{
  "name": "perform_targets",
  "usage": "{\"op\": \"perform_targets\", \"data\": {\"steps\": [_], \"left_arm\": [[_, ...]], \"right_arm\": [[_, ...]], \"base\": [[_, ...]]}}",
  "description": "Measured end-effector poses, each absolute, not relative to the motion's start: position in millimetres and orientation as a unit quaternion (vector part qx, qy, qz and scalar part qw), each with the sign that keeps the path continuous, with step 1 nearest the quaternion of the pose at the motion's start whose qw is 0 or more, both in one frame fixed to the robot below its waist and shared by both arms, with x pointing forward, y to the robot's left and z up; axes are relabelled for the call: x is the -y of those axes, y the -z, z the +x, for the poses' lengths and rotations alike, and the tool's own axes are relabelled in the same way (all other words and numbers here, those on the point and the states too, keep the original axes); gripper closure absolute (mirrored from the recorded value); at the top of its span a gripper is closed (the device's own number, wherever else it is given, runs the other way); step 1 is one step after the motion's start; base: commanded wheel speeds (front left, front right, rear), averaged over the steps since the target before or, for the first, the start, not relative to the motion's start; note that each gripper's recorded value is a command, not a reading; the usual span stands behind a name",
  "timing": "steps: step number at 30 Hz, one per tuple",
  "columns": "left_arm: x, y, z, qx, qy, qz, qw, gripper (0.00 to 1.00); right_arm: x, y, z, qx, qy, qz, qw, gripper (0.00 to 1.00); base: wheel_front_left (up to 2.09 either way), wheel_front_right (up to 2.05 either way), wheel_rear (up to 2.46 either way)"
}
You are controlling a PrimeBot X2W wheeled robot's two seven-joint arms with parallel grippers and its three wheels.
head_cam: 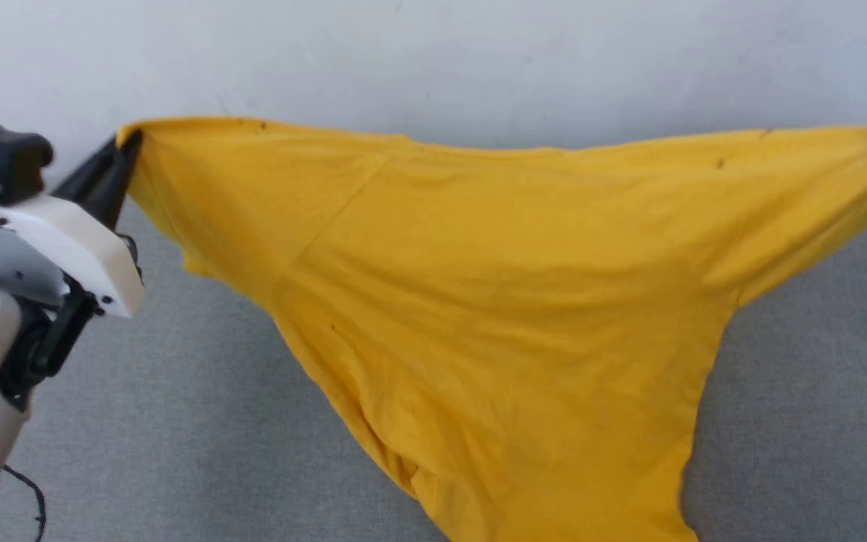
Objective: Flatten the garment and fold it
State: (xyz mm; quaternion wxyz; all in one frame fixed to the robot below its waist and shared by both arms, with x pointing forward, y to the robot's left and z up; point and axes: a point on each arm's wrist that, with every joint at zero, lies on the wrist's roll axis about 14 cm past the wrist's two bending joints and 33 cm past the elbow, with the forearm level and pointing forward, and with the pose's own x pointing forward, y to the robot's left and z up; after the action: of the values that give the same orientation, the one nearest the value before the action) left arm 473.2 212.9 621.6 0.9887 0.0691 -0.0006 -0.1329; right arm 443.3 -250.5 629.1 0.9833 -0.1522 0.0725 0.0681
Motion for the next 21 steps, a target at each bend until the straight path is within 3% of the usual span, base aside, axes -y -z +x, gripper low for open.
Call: {"op": "perform_targets", "data": {"steps": [11,21], "left_arm": [[-228,-768,417,0.239,0.079,0.065,0.966,1.00],[-234,-809,409,0.312,0.060,0.061,0.946,1.00]], "right_arm": [[247,-754,425,0.106,-0.062,-0.148,0.981,1.00],[251,-800,431,0.164,-0.055,-0.169,0.970,1.00]], "base": [[0.00,0.00,0.00],[0.00,0.00,0.00]]}}
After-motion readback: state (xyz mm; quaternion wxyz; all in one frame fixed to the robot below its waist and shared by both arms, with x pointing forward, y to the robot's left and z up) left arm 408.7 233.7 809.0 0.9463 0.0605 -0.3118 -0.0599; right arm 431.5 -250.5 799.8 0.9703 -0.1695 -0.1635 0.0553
